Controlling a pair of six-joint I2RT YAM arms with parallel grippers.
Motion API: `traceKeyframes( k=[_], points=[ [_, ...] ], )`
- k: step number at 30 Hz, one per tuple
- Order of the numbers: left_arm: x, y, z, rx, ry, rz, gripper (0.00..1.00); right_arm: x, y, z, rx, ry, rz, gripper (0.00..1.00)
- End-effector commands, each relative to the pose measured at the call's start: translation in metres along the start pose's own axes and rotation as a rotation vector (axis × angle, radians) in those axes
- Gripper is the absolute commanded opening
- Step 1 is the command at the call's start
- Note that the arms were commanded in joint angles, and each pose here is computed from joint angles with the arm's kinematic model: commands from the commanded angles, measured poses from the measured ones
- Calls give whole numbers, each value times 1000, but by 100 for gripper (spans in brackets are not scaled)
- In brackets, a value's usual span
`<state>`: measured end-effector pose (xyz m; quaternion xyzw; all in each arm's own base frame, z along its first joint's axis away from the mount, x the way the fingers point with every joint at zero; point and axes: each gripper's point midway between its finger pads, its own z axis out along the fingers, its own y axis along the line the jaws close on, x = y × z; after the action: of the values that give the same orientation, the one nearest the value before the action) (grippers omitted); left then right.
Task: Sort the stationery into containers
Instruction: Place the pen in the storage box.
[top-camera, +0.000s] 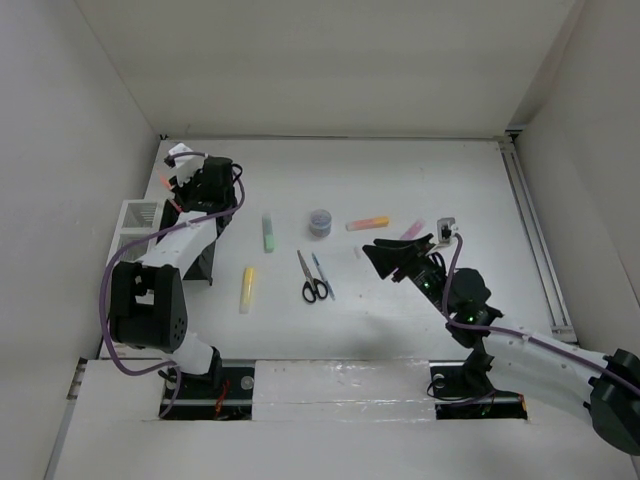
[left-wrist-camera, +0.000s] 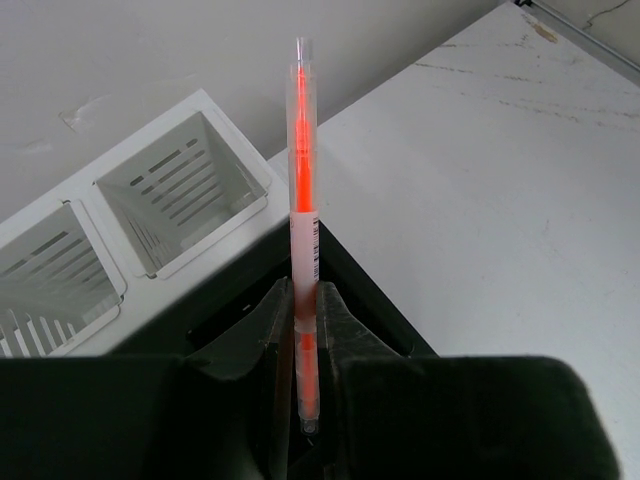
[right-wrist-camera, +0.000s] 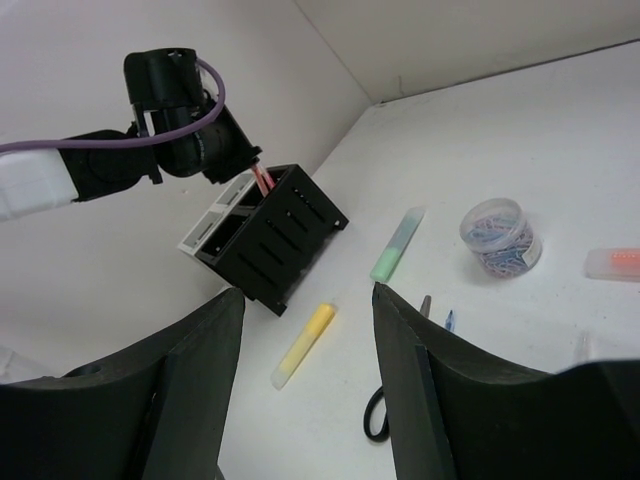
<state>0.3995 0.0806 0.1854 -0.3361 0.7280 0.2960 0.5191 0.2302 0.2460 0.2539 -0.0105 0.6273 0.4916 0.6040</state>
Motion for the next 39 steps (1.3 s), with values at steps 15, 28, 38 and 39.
traceKeyframes(
  k=[15, 28, 38, 39],
  points=[
    [37, -2, 2, -76, 51, 73, 0, -16, 12, -5, -57, -45, 7, 60],
    [16, 1, -5, -65, 33, 13, 41, -17, 19, 0, -72, -33, 9, 60],
    [-72, -2, -46, 140, -36, -149, 100, -5, 15, 20, -41, 44, -58, 65],
    [-81, 0, -51, 151, -34, -153, 100, 0, 11, 23, -19, 75, -79, 69]
  ],
)
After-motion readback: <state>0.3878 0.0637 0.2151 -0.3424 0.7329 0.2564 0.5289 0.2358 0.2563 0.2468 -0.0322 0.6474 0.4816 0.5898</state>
